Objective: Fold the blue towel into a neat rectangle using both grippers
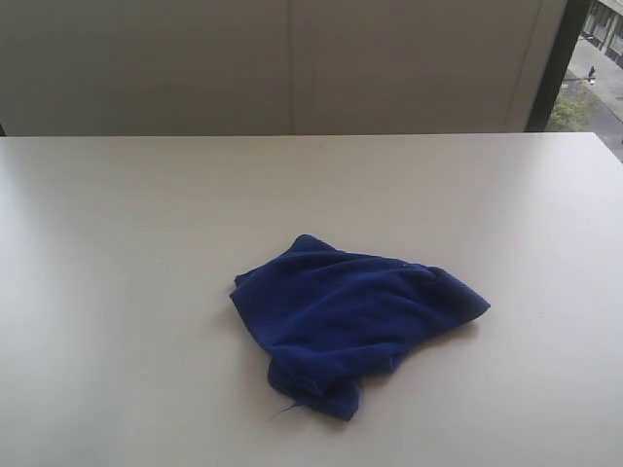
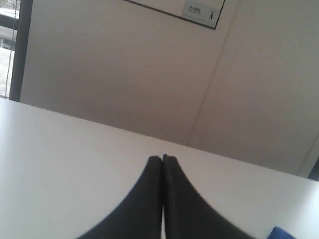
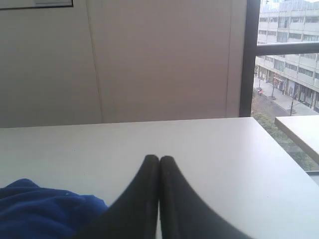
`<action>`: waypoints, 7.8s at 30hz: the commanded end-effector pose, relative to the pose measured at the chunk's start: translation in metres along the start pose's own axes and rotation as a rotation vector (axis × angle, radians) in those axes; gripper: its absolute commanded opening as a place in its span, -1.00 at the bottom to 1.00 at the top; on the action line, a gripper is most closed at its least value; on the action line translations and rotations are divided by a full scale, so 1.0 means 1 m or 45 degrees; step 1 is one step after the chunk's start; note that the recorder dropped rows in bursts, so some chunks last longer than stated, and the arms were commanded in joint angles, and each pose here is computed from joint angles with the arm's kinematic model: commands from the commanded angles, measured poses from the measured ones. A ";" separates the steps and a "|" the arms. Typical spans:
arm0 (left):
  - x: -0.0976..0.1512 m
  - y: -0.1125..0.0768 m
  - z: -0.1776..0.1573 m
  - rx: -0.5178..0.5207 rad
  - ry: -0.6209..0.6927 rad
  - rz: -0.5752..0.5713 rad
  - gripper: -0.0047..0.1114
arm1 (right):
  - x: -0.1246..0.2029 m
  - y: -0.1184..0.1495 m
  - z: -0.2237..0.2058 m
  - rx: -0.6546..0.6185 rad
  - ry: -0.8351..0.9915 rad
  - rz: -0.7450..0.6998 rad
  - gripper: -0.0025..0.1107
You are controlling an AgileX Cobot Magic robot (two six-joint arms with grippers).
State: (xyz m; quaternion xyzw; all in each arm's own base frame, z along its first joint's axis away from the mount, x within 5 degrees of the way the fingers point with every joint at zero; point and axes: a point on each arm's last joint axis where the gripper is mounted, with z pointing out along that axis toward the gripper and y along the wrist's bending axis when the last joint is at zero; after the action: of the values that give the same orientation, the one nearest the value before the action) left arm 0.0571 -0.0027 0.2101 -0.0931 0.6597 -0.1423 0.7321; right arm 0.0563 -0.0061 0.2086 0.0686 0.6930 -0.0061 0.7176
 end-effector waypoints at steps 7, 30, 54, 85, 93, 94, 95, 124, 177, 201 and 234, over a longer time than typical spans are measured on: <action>-0.030 -0.031 0.022 0.278 0.028 0.377 -0.92 | 0.002 0.000 0.000 -0.003 0.014 0.008 -0.96; -0.057 -0.094 0.199 0.230 0.473 1.600 -0.92 | 0.002 0.000 0.000 -0.003 0.014 0.008 -0.96; 0.097 -0.227 0.139 1.676 0.896 1.903 -0.26 | 0.002 0.001 0.000 -0.032 0.016 0.009 -0.96; 0.150 -0.233 0.144 1.771 0.762 2.074 -0.34 | 0.002 0.002 0.000 -0.058 0.019 0.010 -0.96; 0.151 -0.231 0.143 1.833 0.700 2.168 -0.31 | 0.002 0.002 0.000 -0.058 0.019 0.010 -0.96; 0.151 -0.231 0.143 1.841 0.689 2.181 -0.31 | 0.002 0.002 0.000 -0.058 0.019 0.010 -0.96; 0.152 -0.230 0.142 1.870 0.677 2.214 -0.27 | 0.002 0.002 0.000 -0.058 0.019 0.010 -0.96; 0.155 -0.228 0.155 1.812 0.565 2.264 -0.52 | 0.002 0.002 0.000 -0.058 0.016 0.012 -0.96; 0.140 -0.232 0.155 1.677 0.655 2.040 -0.18 | 0.002 0.002 0.000 -0.058 0.016 0.012 -0.96; 0.156 -0.229 0.154 1.689 0.732 2.032 -0.19 | 0.002 0.002 0.000 -0.058 0.016 0.012 -0.96; -0.023 -0.243 0.161 1.025 -0.133 1.924 -0.92 | 0.002 0.002 0.000 -0.058 0.016 0.012 -0.96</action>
State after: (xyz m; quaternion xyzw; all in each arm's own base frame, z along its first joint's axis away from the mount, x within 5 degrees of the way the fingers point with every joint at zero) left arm 0.1956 -0.2472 0.3083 0.6747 0.3952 0.1365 0.6083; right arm 0.0566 -0.0037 0.2069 0.0557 0.7010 0.0118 0.7109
